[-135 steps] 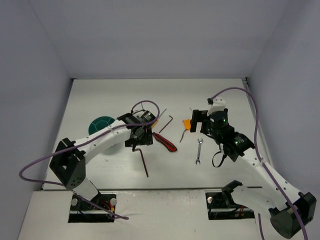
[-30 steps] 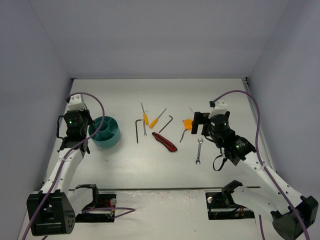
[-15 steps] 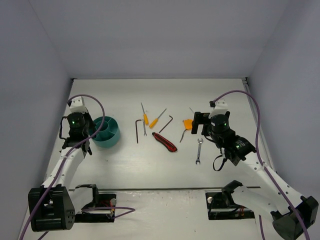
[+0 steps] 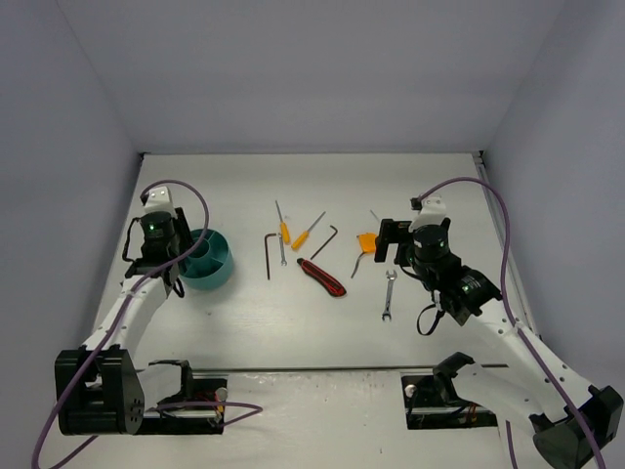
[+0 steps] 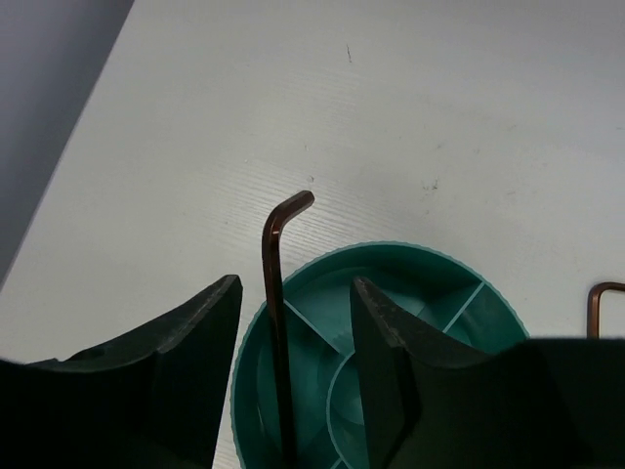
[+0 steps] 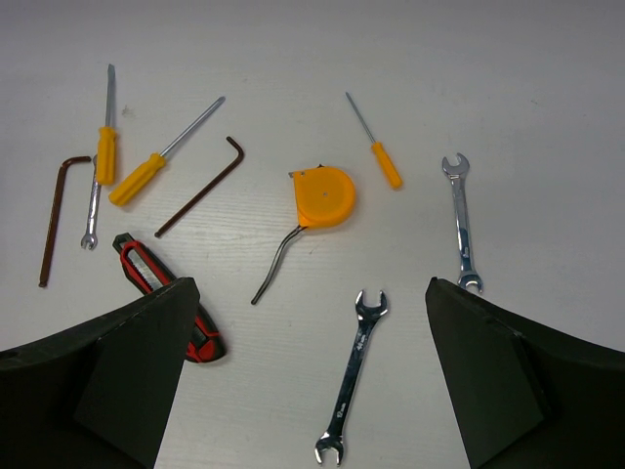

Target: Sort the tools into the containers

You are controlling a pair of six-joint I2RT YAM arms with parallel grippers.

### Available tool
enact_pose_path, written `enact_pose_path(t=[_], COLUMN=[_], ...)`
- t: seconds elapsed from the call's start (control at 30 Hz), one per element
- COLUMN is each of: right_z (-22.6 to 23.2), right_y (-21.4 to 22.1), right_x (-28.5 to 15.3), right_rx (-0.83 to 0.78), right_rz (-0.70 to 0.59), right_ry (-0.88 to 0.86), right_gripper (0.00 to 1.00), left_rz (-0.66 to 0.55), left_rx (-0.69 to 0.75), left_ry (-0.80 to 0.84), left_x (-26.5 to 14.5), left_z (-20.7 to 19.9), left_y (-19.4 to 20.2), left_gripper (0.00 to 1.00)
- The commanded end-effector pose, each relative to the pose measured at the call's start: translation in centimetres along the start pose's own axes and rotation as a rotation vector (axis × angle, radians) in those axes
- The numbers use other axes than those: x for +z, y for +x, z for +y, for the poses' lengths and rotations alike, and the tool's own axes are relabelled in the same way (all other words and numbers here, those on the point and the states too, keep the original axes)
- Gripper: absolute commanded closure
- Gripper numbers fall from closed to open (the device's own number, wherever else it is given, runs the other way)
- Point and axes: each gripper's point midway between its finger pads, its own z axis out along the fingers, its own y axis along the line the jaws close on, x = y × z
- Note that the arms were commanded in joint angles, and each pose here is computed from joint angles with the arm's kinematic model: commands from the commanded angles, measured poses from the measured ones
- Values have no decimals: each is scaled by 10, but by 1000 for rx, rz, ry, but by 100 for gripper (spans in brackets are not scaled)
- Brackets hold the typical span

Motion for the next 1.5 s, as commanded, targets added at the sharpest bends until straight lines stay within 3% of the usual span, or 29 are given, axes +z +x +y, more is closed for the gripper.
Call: enact_pose_path(t=[0.0, 0.1, 0.23, 0.37, 0.47, 0.63, 0.83, 1.03, 1.47], right_z=[4, 4, 5, 5, 6, 6, 5, 4, 3], right_y=[-22, -21, -21, -19, -19, -20, -20, -20, -14], right_x=[-1, 0, 0, 2, 3, 2, 1, 1, 5], right_rx=[32, 32, 30, 25, 22, 22, 22, 21, 16], right_rz=[-83, -80, -80, -71, -66, -71, -76, -76, -58], right_ry=[-4, -4, -5, -5, -6, -10, -8, -2, 9], right_gripper=[0, 0, 0, 0, 0, 0, 0, 0, 0], left_rz=[-106, -118, -114, -86, -1, 143, 277, 427, 652], left_rx=[-26, -34, -58, -13, 59, 39, 88, 96, 142], left_ry=[-4, -9, 12, 96, 193, 351, 354, 293, 192], left_x=[-10, -21, -41, -69, -86, -88, -67, -27, 32], left_z=[-3, -1, -8, -47, -90, -157, -214, -238, -241], left_y=[-47, -60, -87, -122, -123, -129, -89, -29, 66], left_gripper=[53, 44, 41, 41, 41, 41, 41, 41, 51])
